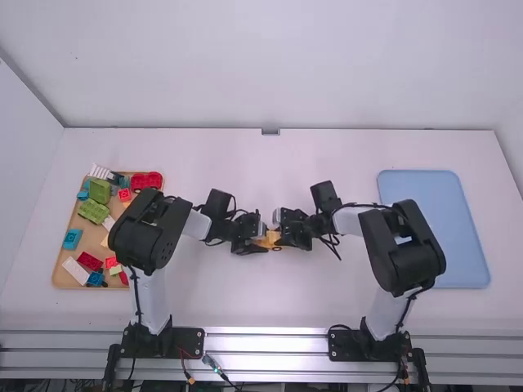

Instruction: Assemble lego blocks to make yellow taxi

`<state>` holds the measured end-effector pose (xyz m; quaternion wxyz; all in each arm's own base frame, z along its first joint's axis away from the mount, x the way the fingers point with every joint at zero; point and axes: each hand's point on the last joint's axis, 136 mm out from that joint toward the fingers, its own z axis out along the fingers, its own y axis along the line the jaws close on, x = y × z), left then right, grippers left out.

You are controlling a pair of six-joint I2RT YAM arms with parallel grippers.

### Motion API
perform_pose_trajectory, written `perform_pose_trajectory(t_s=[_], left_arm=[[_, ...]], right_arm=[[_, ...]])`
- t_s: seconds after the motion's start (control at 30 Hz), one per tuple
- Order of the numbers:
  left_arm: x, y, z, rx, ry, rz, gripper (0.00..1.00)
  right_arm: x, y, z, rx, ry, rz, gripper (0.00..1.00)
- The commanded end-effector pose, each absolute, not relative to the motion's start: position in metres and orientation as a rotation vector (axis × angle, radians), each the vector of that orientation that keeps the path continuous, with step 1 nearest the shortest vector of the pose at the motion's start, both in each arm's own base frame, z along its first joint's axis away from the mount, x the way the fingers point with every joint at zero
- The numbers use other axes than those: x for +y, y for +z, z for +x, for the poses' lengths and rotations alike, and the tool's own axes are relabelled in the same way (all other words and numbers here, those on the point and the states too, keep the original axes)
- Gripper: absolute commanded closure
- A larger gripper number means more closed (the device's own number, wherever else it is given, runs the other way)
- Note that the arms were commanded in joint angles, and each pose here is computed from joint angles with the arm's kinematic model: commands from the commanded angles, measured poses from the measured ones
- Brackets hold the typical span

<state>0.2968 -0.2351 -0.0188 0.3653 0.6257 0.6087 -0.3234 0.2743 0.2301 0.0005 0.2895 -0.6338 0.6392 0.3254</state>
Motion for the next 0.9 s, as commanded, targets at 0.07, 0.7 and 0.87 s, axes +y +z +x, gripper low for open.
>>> perform_pose_trajectory(t_s=[0.07,0.7,0.87], left_arm=[[-0.229,-0.038,0.28,1.6,-0.831,1.659,0.49],[-0.228,-0.039,0.279,1.606,-0.835,1.66,0.5],[-0.228,-0.039,0.28,1.606,-0.834,1.659,0.5]], right_arm=[[0.218,-0.002,0.298,1.736,0.697,-1.715,0.99],[0.232,0.014,0.292,1.622,0.763,-1.703,1.0],[0.233,0.046,0.29,1.553,0.768,-1.691,1.0]])
